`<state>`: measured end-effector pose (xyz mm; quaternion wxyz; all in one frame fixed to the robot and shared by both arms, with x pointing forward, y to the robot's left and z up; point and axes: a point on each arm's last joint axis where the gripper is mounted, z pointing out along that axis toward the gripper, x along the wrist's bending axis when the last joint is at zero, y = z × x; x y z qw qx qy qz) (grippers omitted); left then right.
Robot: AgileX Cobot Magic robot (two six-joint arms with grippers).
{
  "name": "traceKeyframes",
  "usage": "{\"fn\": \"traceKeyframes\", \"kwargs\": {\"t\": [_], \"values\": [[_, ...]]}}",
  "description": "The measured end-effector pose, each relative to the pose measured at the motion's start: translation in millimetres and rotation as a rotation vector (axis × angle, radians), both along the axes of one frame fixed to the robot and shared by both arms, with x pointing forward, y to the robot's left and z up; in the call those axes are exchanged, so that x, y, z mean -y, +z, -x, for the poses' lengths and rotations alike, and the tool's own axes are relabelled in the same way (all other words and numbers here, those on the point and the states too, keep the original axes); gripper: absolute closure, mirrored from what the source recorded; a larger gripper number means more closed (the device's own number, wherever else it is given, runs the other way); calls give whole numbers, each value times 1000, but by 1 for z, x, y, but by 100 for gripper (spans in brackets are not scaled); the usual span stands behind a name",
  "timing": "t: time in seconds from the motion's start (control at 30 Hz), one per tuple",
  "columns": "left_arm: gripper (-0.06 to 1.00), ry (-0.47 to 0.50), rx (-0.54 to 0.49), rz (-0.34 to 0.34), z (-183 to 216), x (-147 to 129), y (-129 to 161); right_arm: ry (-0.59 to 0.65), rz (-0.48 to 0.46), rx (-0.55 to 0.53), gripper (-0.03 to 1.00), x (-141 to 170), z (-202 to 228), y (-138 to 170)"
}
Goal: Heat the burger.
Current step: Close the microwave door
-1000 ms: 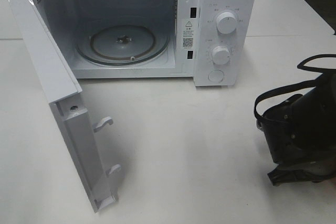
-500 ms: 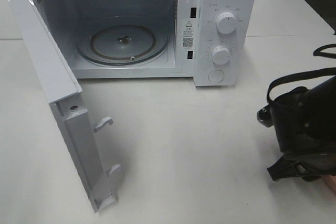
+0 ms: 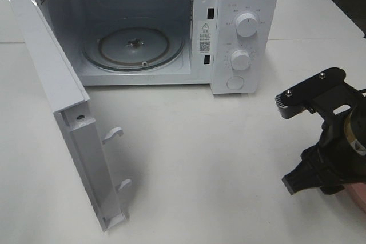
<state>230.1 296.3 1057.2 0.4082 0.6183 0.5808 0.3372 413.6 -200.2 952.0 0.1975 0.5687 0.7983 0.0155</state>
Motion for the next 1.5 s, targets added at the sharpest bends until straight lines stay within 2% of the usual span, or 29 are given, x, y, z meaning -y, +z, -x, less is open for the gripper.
{"fn": "traceKeyframes", "kwargs": {"t": [0.03, 0.07, 0.1, 0.27, 0.57, 0.97, 1.1, 1.2, 1.3, 1.4, 1.43, 1.5], "values": [[-4, 0, 0, 0, 0, 0, 0, 43, -60, -5, 43, -2, 5, 8], [-4, 0, 0, 0, 0, 0, 0, 43, -60, -5, 43, -2, 5, 8], [-4, 0, 0, 0, 0, 0, 0, 95, -109, -6, 39, -3, 11, 17], [-4, 0, 0, 0, 0, 0, 0, 177, -203, -5, 31, -2, 25, 35], [-4, 0, 0, 0, 0, 0, 0, 235, -224, -1, 27, 15, 51, 60], [-4, 0, 0, 0, 0, 0, 0, 219, -240, 26, 27, 45, 87, 83], [-4, 0, 0, 0, 0, 0, 0, 226, -302, 126, 27, 59, 104, 95], [-4, 0, 0, 0, 0, 0, 0, 221, -319, 155, 27, 63, 108, 98], [-4, 0, 0, 0, 0, 0, 0, 137, -344, 225, 27, 75, 115, 103], [-4, 0, 0, 0, 0, 0, 0, 114, -345, 240, 27, 78, 116, 103], [-4, 0, 0, 0, 0, 0, 0, 67, -350, 281, 27, 84, 118, 105], [-4, 0, 0, 0, 0, 0, 0, 57, -354, 306, 27, 86, 120, 107]]}}
